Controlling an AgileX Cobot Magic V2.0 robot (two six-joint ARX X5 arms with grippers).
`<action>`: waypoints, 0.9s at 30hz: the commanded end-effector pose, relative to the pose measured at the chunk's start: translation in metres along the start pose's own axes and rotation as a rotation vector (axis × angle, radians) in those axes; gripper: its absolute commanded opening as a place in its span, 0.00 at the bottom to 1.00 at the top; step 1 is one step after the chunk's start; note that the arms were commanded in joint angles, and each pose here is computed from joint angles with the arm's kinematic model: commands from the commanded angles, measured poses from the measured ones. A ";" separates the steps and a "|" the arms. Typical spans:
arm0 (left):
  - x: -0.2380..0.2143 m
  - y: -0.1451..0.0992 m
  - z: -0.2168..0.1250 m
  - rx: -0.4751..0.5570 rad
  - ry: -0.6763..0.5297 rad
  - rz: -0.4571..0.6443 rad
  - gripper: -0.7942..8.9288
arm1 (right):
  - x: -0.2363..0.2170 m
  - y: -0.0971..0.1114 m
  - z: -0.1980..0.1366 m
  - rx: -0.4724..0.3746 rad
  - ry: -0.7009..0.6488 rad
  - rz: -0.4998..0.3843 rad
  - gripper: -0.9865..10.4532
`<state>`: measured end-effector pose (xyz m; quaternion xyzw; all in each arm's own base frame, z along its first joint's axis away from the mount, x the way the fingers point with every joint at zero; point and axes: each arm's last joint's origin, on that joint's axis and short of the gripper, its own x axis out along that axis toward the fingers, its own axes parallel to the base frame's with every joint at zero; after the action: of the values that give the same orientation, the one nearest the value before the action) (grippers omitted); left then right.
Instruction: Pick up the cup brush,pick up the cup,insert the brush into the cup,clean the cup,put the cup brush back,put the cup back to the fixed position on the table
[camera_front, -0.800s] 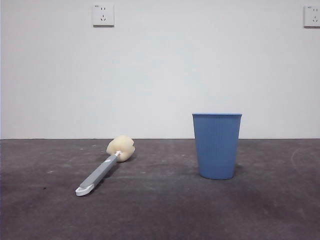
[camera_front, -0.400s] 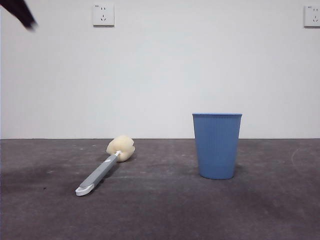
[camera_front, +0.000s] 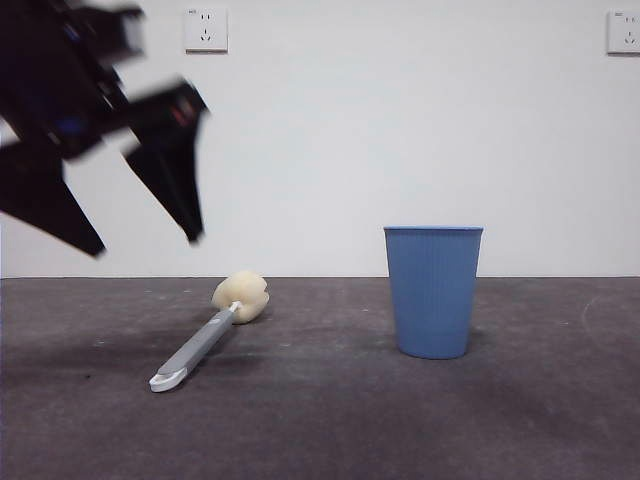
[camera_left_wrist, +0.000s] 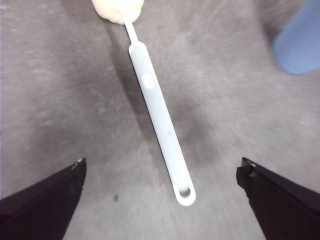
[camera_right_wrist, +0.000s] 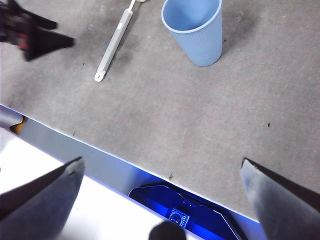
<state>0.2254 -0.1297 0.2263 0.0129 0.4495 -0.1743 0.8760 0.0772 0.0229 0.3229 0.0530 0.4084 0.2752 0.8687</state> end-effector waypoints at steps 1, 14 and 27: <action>0.022 -0.007 0.004 -0.011 0.036 0.032 0.66 | 0.000 0.000 0.002 0.000 -0.003 0.000 0.61; 0.078 -0.020 0.015 -0.014 0.129 0.100 0.66 | 0.002 -0.001 0.003 0.005 0.008 0.000 0.61; 0.089 -0.025 0.003 -0.017 0.203 0.139 0.48 | 0.003 -0.002 0.004 0.006 0.010 0.000 0.61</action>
<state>0.2679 -0.1784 0.1642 0.0555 0.5304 -0.1125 0.8384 0.0821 0.0235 0.3215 0.0548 0.4181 0.2741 0.8644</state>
